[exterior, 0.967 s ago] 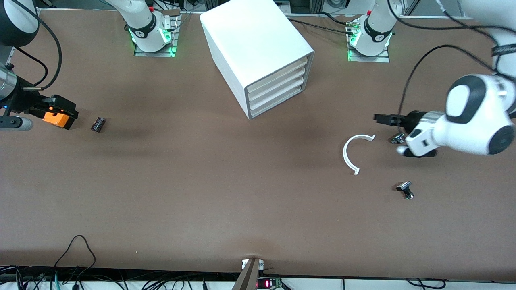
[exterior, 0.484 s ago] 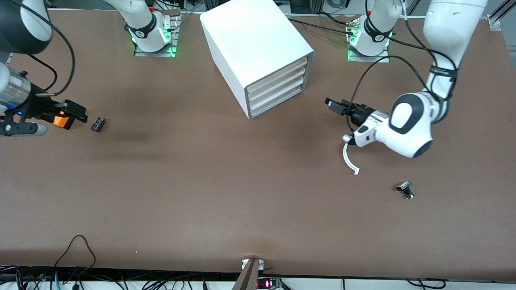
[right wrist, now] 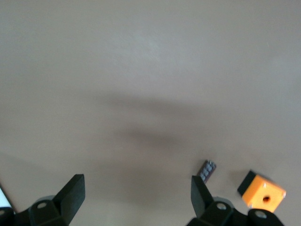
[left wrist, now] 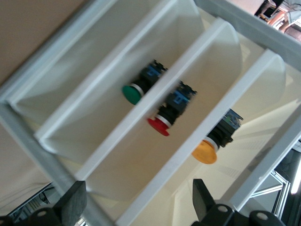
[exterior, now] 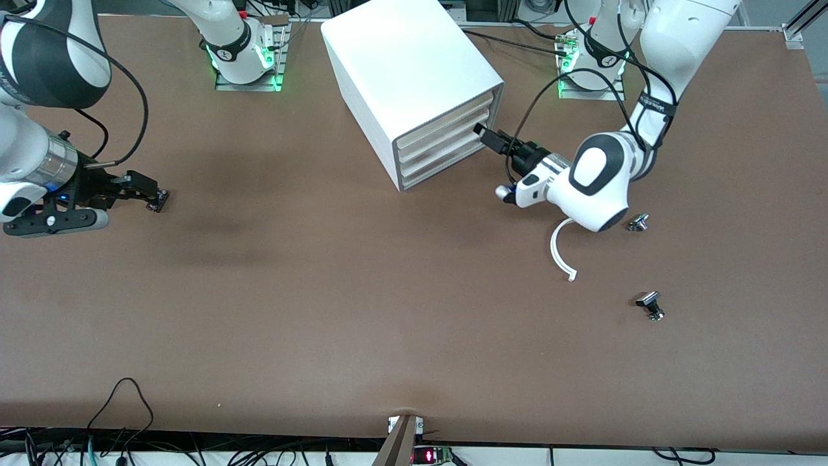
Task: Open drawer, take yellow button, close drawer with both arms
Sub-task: 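Reach the left gripper to the drawer handle while the right gripper approaches, then grasp the drawer handle with the left gripper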
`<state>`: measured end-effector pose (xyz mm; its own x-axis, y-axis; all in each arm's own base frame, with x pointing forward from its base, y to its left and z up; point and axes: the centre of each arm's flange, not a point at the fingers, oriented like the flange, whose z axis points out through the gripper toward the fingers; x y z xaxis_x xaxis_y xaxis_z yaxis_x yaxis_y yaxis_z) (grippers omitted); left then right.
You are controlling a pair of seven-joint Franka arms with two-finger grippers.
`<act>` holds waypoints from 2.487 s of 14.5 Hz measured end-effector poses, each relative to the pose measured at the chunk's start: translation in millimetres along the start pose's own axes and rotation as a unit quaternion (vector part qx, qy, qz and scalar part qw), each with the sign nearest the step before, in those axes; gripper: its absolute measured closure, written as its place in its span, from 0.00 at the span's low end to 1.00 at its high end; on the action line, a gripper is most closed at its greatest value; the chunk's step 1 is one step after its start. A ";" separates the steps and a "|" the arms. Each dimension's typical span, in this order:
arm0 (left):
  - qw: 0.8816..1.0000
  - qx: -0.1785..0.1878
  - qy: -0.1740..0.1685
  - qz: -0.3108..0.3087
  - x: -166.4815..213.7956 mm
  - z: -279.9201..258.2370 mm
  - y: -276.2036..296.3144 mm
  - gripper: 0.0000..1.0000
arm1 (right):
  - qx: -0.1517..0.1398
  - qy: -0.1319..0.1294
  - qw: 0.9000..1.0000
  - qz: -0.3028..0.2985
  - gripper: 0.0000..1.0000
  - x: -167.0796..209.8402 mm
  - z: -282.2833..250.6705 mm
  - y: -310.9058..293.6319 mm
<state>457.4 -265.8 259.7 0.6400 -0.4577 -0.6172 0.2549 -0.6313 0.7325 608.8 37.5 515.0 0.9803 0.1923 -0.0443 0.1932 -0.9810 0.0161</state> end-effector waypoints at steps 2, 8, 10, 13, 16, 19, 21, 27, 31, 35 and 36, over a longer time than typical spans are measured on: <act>1.000 0.009 0.011 0.026 -5.4 15.3 3.3 0.01 | -0.001 0.009 1.000 -0.022 0.00 6.8 1.1 -22.6; 0.997 0.012 0.032 0.073 -5.6 32.8 -13.0 0.03 | 0.058 0.001 0.997 -0.050 0.00 22.6 28.9 -79.6; 0.997 0.006 0.030 0.076 -5.8 39.8 -10.5 0.04 | 0.062 0.008 0.996 -0.067 0.00 28.0 34.1 -98.2; 0.996 0.004 0.031 0.079 -6.1 48.3 -6.6 0.04 | 0.060 0.021 0.994 -0.088 0.00 32.2 35.9 -121.9; 0.996 0.005 0.033 0.081 -7.2 47.7 -7.0 0.04 | 0.059 0.028 0.993 -0.096 0.00 33.5 34.8 -131.5; 0.996 0.003 0.038 0.081 -8.3 42.6 -7.2 0.04 | 0.058 0.035 0.992 -0.107 0.00 34.9 29.9 -131.9; 0.995 -0.002 0.048 0.084 -10.2 31.3 -8.9 0.04 | 0.058 0.038 0.991 -0.112 0.00 35.5 26.3 -135.5; 0.991 -0.011 0.058 0.118 -15.6 27.1 0.8 0.04 | 0.061 0.050 0.985 -0.155 0.00 39.6 21.4 -157.3; 0.992 -0.012 0.045 0.122 -17.7 42.7 2.9 0.14 | 0.060 0.049 0.983 -0.164 0.00 42.2 24.8 -162.3; 0.990 -0.010 0.041 0.136 -19.7 47.3 1.6 0.60 | 0.059 0.047 0.983 -0.165 0.00 43.6 28.9 -162.5; 0.990 -0.012 0.040 0.133 -20.2 47.4 1.9 0.70 | 0.059 0.047 0.983 -0.165 0.00 43.7 29.0 -162.5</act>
<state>410.7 -287.5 259.9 0.7426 -0.5537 -0.3768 0.0856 -0.4795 0.8734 619.0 204.7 481.4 0.8657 0.4963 0.0655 0.5006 -0.8598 -0.1007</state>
